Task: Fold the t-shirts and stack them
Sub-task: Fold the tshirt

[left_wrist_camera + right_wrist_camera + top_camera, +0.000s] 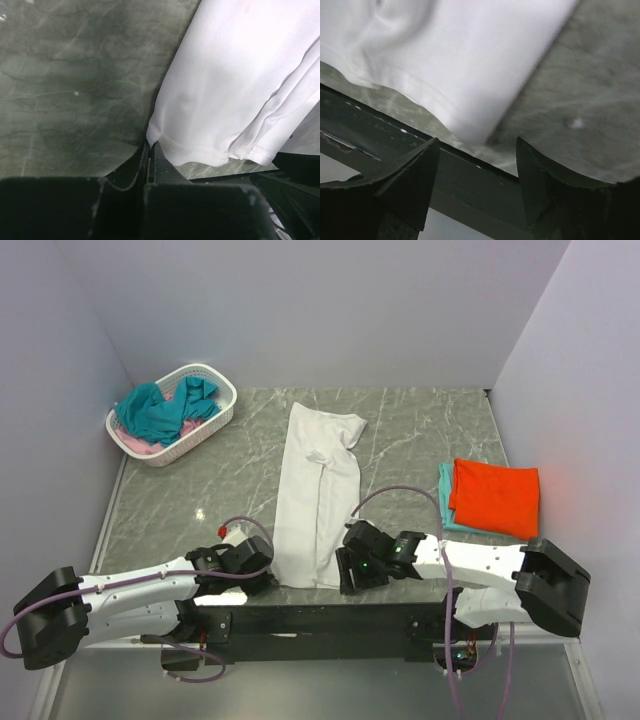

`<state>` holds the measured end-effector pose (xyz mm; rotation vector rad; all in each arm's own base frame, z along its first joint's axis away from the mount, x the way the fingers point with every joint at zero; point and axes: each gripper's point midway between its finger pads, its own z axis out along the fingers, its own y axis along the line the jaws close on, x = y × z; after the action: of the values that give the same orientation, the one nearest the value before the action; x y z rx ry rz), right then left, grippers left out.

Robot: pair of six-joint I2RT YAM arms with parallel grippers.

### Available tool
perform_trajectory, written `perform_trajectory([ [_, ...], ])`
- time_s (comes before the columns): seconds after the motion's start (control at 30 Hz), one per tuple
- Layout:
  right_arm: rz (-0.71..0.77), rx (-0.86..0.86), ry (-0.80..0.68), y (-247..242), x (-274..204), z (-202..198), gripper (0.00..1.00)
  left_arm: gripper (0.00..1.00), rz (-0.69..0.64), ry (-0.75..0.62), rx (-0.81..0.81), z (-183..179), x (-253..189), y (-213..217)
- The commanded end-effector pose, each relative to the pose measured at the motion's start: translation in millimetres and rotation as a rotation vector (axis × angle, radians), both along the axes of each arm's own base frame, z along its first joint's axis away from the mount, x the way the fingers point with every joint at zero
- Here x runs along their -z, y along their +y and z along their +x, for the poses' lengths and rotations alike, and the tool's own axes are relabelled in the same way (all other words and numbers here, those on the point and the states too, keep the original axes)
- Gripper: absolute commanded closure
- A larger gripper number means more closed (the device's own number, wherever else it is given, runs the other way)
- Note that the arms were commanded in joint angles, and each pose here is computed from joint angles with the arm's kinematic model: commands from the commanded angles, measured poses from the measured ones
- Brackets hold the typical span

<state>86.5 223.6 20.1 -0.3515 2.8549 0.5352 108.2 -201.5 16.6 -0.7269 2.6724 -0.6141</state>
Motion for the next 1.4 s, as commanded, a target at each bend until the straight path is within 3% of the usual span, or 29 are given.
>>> perform_trajectory([
  [0.0, 0.022, 0.015, -0.035, 18, -3, 7, 0.32, 0.99, 0.047, 0.053, -0.014, -11, 18, 14],
  [0.17, -0.015, 0.032, -0.036, 17, 2, 10, 0.43, 0.99, 0.052, 0.055, -0.008, -12, 17, 15],
  [0.27, -0.038, 0.04, -0.027, 14, 8, 8, 0.55, 0.99, 0.048, 0.054, -0.004, -12, 17, 14],
  [0.33, -0.045, 0.04, -0.022, 13, 9, 6, 0.69, 0.99, 0.045, 0.058, -0.001, -13, 16, 14],
  [0.43, -0.049, 0.04, -0.017, 10, 10, 3, 1.0, 0.99, 0.047, 0.069, -0.001, -16, 18, 17],
  [0.8, 0.044, -0.083, 0.042, 20, 0, -31, 1.0, 0.99, 0.01, 0.07, 0.057, -28, 10, 13],
  [1.1, 0.047, -0.047, -0.09, 22, -27, -1, 1.0, 0.99, -0.041, -0.053, 0.066, -7, -29, -3],
  [1.37, 0.109, 0.028, -0.187, 33, -54, 37, 1.0, 0.99, 0.049, -0.154, 0.056, 19, -51, -5],
])
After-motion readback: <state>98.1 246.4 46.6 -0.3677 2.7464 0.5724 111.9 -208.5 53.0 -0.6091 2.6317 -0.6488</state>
